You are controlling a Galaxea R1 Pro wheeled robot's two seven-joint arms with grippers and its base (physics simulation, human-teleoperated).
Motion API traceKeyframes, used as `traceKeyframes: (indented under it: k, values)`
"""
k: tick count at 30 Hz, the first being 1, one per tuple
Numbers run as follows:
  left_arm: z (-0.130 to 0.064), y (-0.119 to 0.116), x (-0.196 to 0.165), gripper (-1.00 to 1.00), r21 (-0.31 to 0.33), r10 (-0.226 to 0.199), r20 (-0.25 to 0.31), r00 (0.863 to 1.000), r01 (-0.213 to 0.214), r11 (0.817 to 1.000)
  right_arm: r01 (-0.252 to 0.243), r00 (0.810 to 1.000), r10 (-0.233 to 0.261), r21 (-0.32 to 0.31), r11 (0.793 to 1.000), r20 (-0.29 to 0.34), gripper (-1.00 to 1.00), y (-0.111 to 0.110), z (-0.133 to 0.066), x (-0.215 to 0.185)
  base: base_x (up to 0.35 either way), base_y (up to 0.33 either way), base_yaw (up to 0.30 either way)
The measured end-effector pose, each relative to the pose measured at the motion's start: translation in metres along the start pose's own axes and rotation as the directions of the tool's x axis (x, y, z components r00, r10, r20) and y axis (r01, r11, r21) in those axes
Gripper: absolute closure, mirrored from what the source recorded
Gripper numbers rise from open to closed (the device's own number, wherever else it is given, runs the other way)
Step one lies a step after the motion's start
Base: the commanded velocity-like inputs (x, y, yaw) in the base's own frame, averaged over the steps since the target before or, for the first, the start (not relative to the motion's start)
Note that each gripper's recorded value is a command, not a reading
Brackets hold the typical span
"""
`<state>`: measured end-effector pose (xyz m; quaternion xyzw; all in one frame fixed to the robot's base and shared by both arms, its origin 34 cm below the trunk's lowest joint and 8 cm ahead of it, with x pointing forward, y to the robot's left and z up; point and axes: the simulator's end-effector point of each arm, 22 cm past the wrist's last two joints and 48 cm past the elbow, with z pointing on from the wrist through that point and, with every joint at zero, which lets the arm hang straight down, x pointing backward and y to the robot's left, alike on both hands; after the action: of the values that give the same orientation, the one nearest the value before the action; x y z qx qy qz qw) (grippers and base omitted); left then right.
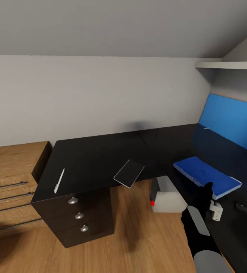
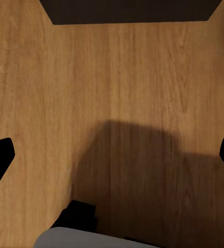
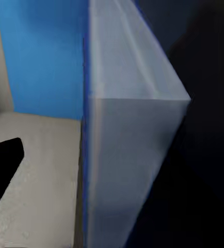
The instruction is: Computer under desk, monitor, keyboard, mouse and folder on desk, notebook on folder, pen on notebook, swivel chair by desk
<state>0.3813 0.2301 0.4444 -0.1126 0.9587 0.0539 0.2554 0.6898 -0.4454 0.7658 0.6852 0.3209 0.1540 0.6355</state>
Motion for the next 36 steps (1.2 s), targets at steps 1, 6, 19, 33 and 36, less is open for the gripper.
traceKeyframes:
  k: [1, 6, 19, 33, 36]
  values:
    - [0.0, 0.0, -0.0001, -1.0, 0.0, 0.0, 0.0, 1.0, 0.0, 1.0, 0.0, 1.0, 0.0, 0.0, 1.0, 0.0, -1.0, 0.0, 0.0, 0.0, 0.0, 0.0, 0.0]
    - [0.0, 0.0, -0.0003, -1.0, 0.0, 0.0, 0.001, 1.0, 0.0, 1.0, 0.004, 1.0, -0.004, -0.007, 1.0, 0.0, -1.0, 0.0019, -0.0001, 0.0, 0.0, 0.0, 0.0]
    - [0.0002, -0.0004, -0.0002, -1.0, 0.001, 0.0, 0.001, 1.0, 0.0, 1.0, 0.005, 1.0, -0.005, -0.01, 1.0, 0.001, -1.0, 0.0025, 0.0002, 0.0001, -0.143, 0.0, 0.0]
    - [0.0, -0.0004, -0.0001, -1.0, 0.001, 0.0, 0.001, 1.0, 0.0, 1.0, 0.006, 1.0, -0.006, -0.011, 1.0, 0.009, -1.0, 0.003, -0.0004, -0.0014, -0.1, 0.0, 0.0]
    - [0.0, -0.0004, 0.0001, -1.0, 0.001, 0.0, 0.0, 1.0, 0.0, 1.0, 0.004, 1.0, -0.004, -0.013, 1.0, 0.013, -1.0, 0.0038, -0.0004, -0.0024, -0.004, 0.0, 0.0]
